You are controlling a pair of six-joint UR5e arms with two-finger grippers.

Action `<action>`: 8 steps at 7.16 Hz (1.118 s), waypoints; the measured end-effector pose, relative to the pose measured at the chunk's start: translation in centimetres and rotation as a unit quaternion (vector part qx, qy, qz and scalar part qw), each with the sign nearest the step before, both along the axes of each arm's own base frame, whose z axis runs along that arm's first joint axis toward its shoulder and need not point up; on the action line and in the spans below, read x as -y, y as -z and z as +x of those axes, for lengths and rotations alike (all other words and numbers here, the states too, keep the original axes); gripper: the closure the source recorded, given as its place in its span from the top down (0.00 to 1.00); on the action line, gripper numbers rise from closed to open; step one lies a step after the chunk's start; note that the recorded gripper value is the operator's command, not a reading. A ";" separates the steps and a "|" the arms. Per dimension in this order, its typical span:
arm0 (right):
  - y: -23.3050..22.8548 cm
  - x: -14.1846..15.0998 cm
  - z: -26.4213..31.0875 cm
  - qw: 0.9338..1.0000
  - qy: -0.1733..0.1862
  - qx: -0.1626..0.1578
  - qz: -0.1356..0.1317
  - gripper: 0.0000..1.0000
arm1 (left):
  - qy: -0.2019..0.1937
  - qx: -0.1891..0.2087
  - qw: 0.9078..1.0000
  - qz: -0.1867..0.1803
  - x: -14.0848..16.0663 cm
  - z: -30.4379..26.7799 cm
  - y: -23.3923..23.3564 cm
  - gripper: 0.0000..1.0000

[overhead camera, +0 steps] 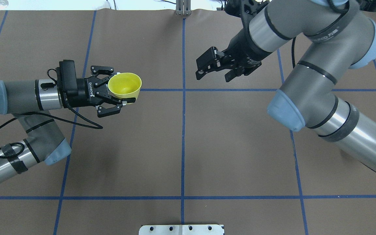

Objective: Transfer and stack yellow cup on green cup

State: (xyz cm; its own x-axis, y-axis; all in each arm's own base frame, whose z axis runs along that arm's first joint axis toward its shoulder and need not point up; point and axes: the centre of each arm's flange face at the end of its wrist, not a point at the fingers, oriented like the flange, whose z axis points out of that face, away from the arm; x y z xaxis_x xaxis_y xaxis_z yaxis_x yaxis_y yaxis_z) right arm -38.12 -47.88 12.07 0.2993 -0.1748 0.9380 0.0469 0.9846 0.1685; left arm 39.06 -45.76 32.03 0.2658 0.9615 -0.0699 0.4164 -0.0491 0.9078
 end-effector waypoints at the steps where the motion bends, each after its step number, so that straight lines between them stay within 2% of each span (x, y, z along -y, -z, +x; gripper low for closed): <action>1: 2.3 -1.7 -2.5 1.000 -0.001 -0.004 -0.014 0.99 | 0.002 0.005 1.000 -0.001 0.2 0.4 0.7 0.09; 4: 6.6 -4.7 -7.0 0.999 -0.009 -0.039 -0.032 0.97 | 0.001 0.015 1.000 -0.006 0.4 1.1 1.1 0.09; 6: 7.3 -4.6 -7.7 0.998 -0.011 -0.053 -0.042 0.97 | -0.001 0.022 1.000 -0.004 0.0 1.7 1.0 0.10; 8: 7.9 -3.7 -8.5 0.997 -0.023 -0.061 -0.041 0.96 | -0.007 0.025 1.000 -0.003 -0.5 2.3 0.8 0.11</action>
